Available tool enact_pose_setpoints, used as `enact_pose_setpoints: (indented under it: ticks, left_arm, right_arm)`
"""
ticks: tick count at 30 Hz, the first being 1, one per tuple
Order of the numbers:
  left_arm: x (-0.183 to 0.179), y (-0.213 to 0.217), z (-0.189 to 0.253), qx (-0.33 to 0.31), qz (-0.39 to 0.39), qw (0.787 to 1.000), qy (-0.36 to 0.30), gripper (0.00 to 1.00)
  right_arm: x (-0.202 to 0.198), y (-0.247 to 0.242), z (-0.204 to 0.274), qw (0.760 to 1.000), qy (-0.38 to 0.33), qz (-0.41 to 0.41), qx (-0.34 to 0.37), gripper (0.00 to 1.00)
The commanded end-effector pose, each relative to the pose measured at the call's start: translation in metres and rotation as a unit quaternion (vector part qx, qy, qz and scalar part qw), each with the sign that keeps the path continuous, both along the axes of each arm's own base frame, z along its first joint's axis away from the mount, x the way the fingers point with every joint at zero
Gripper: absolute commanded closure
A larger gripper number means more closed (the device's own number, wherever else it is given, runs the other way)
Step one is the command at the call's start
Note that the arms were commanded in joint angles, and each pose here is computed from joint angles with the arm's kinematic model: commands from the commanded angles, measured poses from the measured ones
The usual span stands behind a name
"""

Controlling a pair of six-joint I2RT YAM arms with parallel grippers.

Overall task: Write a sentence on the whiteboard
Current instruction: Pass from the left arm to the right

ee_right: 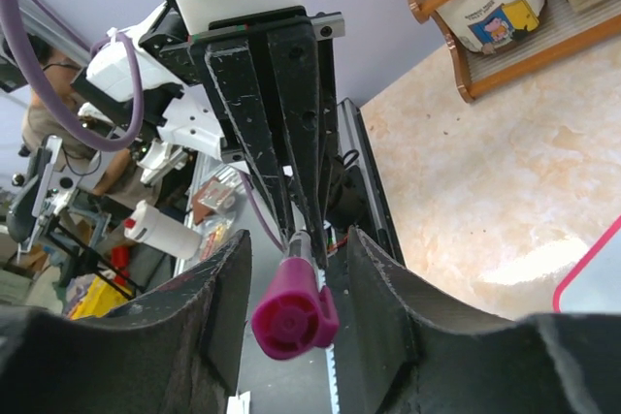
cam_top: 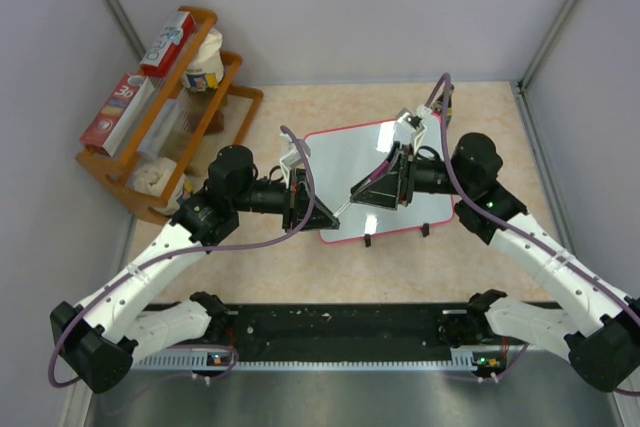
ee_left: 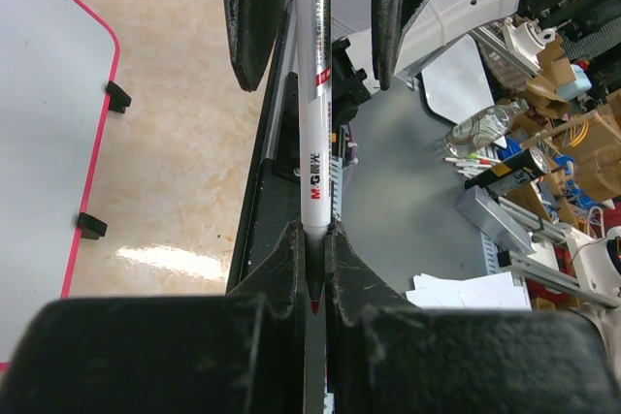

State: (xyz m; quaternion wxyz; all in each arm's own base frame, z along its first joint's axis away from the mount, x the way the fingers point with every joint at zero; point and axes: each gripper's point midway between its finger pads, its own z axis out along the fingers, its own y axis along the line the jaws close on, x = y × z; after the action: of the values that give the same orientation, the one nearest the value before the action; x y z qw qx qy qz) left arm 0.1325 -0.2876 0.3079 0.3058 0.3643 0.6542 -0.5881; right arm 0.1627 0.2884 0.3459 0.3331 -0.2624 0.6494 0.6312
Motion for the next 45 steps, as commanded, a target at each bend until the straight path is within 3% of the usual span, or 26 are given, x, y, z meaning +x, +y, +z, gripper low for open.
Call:
enact_pose_setpoints:
  ticks: [1, 12, 17, 22, 25, 26, 28, 31, 38, 45]
  left_arm:
    - [-0.003, 0.000, 0.016, -0.022, -0.010, 0.999, -0.023, 1.00]
    - [-0.001, -0.001, 0.011, -0.018, -0.008, 1.000, -0.020, 1.00]
    - [-0.002, -0.001, 0.009, -0.016, -0.012, 1.000, -0.019, 1.00]
    - [-0.001, 0.000, 0.007, -0.012, -0.003, 1.000, -0.019, 1.00]
    - [0.002, 0.002, 0.006, -0.006, 0.010, 1.000, -0.023, 0.41]
    - [0.002, 0.003, 0.006, -0.005, 0.015, 1.000, -0.025, 0.30]
    - [0.004, 0.005, 0.005, -0.003, 0.030, 0.999, -0.029, 0.20]
    - [0.007, 0.008, 0.003, 0.000, 0.049, 0.998, -0.031, 0.13]
    - [0.019, 0.015, -0.014, 0.016, 0.111, 0.994, -0.011, 0.09]
    - [0.050, 0.033, -0.053, 0.058, 0.233, 0.971, 0.013, 0.08]
  right_arm:
    - [-0.005, 0.007, 0.017, 0.999, -0.025, 0.019, 0.028, 0.60]
    - [-0.013, 0.009, 0.006, 0.998, -0.022, 0.050, 0.008, 0.78]
    - [-0.008, 0.010, 0.002, 0.999, -0.008, 0.040, 0.001, 1.00]
    - [-0.005, 0.010, -0.004, 0.999, -0.010, 0.028, -0.013, 1.00]
    - [0.000, 0.007, -0.010, 0.999, -0.013, 0.003, -0.030, 1.00]
    - [0.003, 0.005, -0.012, 0.999, -0.019, -0.010, -0.037, 1.00]
    - [0.007, 0.000, -0.025, 0.997, -0.011, -0.035, -0.062, 1.00]
    - [0.014, -0.010, -0.037, 0.993, -0.013, -0.079, -0.084, 1.00]
    - [0.022, -0.040, -0.066, 0.976, -0.005, -0.179, -0.125, 1.00]
    - [0.016, -0.067, -0.100, 0.959, 0.021, -0.239, -0.152, 1.00]
